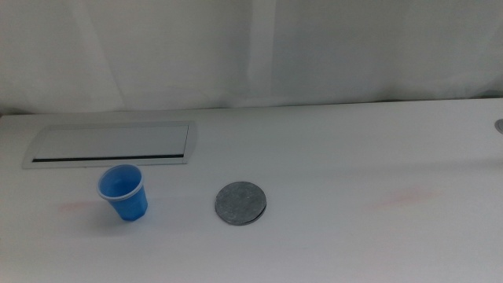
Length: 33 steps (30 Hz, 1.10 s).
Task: Place an empty cup on a cup mat.
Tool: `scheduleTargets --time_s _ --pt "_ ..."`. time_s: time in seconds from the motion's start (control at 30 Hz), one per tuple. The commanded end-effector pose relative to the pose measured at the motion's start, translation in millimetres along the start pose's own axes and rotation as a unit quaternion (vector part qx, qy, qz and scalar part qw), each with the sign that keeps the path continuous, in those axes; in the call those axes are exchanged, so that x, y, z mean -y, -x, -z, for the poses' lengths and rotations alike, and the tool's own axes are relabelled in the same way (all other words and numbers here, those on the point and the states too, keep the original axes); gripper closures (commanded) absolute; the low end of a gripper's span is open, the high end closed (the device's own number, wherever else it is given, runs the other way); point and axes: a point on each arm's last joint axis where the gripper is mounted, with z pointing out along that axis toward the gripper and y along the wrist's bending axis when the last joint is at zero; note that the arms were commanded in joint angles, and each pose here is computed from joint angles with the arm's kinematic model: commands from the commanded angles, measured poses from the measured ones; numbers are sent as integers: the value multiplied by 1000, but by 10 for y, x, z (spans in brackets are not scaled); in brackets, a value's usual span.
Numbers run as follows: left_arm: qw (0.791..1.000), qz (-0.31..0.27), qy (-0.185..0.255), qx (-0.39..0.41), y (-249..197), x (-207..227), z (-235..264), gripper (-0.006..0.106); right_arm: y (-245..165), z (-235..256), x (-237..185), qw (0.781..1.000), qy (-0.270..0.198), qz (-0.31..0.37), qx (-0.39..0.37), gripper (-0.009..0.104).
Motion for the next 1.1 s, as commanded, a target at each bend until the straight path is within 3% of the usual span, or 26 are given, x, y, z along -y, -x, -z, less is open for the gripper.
scheduleTargets --time_s 0.0,0.1,0.17,0.27,0.37,0.53,0.73,0.87,1.07 --pt "1000 2 -1 -24 -146 2 -1 103 -125 -7 -6 1000 1 2 -16 98" --pt "999 4 0 -35 -166 0 0 96 -125 -7 -6 1000 1 2 -16 98" --pt "999 17 0 -34 -164 1 0 83 -125 -7 -6 1000 1 2 -16 98" --pt "999 36 0 -27 -153 2 0 53 -125 -7 -6 1000 1 2 -16 98" --pt "999 44 -2 -10 -120 5 -2 8 -125 -7 -6 1000 1 2 -16 98" --pt "996 89 -2 -9 -118 5 -2 8 -125 -7 -6 1000 1 2 -16 98" --pt "995 98 -2 2 30 2 7 8 -125 -7 -6 1000 1 2 -16 98" --pt "996 87 2 15 396 -9 45 8 -125 -7 -6 1000 1 2 -16 98" --pt "997 55 18 -47 1021 -33 -9 8 -125 -7 -6 1000 1 2 -16 98"
